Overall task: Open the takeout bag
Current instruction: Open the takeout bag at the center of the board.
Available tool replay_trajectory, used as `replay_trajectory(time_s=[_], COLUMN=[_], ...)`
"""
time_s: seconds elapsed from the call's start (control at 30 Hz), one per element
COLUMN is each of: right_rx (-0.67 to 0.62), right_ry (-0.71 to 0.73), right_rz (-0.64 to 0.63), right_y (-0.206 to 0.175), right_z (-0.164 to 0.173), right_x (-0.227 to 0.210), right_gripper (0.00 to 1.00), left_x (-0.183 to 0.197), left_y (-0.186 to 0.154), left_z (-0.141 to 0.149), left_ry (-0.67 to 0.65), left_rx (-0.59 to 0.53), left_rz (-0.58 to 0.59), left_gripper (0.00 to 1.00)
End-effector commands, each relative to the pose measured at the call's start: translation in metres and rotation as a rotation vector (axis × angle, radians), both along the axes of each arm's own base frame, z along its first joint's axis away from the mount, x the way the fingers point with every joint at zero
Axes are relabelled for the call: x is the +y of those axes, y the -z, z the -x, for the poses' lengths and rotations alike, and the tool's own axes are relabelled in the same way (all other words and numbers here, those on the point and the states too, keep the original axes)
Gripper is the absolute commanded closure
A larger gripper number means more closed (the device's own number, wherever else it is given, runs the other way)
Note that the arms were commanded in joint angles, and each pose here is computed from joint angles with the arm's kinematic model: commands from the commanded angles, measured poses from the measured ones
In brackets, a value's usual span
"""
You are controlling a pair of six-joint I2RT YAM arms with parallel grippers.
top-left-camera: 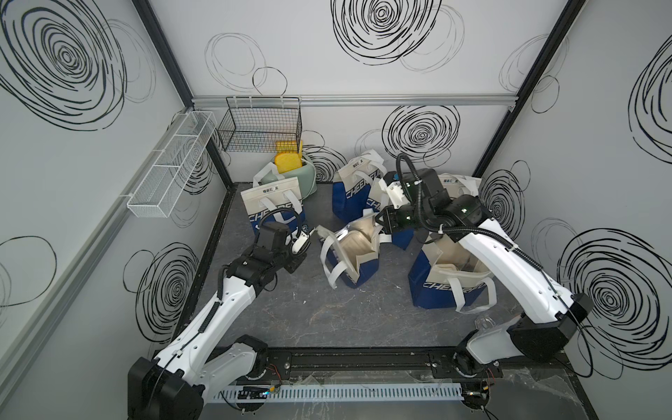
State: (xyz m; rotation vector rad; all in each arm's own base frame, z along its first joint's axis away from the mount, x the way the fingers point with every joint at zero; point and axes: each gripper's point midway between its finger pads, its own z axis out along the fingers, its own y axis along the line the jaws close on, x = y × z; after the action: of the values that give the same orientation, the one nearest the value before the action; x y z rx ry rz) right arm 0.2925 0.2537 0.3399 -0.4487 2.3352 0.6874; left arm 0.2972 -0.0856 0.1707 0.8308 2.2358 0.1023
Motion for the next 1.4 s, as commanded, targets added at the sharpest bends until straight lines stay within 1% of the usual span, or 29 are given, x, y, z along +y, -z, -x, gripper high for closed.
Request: replay_trajectory(time_s=[0.0,0.13,0.2,0.3,0.4,0.5,0.57,0.73,0.77,0.8,0.87,0.9,1.0,1.1,1.17,1.27,1.33,1.37], right_rx=[-0.071,-0.017,0.025,0.082,0.150,0.218,0.239,0.286,0.297,0.309,0.321,0.328,0.368,0.368,0.372,0.359,0.346,0.333], right_ry=[0.002,-0.051,-0.078,-0.126,-0.180,-0.216,-0.232,-0.252,-0.256,-0.258,-0.268,-0.270,-0.281,-0.289,-0.284,-0.275,-0.283,-0.291], right_rz=[-0.127,-0.177,-0.197,-0.249,-0.292,-0.311,-0.317,-0.298,-0.292,-0.284,-0.271,-0.264,-0.230,-0.182,-0.157,-0.126,-0.112,-0.109], right_y=[-0.052,-0.048,-0.042,-0.036,-0.032,-0.025,-0.022,-0.006,-0.002,0.002,0.010,0.014,0.028,0.037,0.043,0.046,0.044,0.042], right_z=[0.014,0.020,0.025,0.033,0.042,0.047,0.049,0.047,0.047,0.047,0.046,0.046,0.045,0.042,0.038,0.031,0.027,0.026], right_x=[-0.016,-0.010,-0.005,0.005,0.016,0.024,0.027,0.034,0.036,0.039,0.045,0.048,0.058,0.068,0.071,0.074,0.078,0.079], right_gripper=[1.00,1.00,1.00,1.00,1.00,1.00,1.00,1.00,1.00,1.00,1.00,1.00,1.00,1.00,0.98,0.84,0.68,0.64], left_x=[0.036,0.023,0.013,-0.009,-0.017,-0.022,-0.026,-0.023,-0.022,-0.022,-0.020,-0.019,-0.015,-0.007,-0.003,0.000,0.002,0.004], left_y=[0.033,0.021,0.011,-0.023,-0.063,-0.095,-0.113,-0.157,-0.166,-0.176,-0.194,-0.201,-0.215,-0.222,-0.224,-0.229,-0.232,-0.234], left_z=[0.026,0.025,0.023,0.022,0.021,0.023,0.025,0.026,0.026,0.027,0.026,0.025,0.019,0.009,0.003,-0.007,-0.013,-0.016], left_ry=[-0.074,-0.056,-0.043,0.009,0.029,0.064,0.093,0.088,0.086,0.087,0.081,0.078,0.043,-0.016,-0.051,-0.082,-0.101,-0.116], left_rx=[0.147,0.120,0.098,0.017,-0.089,-0.156,-0.186,-0.276,-0.300,-0.321,-0.364,-0.378,-0.408,-0.427,-0.425,-0.423,-0.425,-0.425], left_rz=[-0.163,-0.080,-0.008,0.137,0.235,0.276,0.295,0.334,0.341,0.348,0.359,0.367,0.387,0.412,0.432,0.453,0.466,0.473], left_gripper=[1.00,1.00,1.00,1.00,1.00,1.00,1.00,1.00,0.98,0.87,0.70,0.63,0.47,0.33,0.27,0.24,0.22,0.21])
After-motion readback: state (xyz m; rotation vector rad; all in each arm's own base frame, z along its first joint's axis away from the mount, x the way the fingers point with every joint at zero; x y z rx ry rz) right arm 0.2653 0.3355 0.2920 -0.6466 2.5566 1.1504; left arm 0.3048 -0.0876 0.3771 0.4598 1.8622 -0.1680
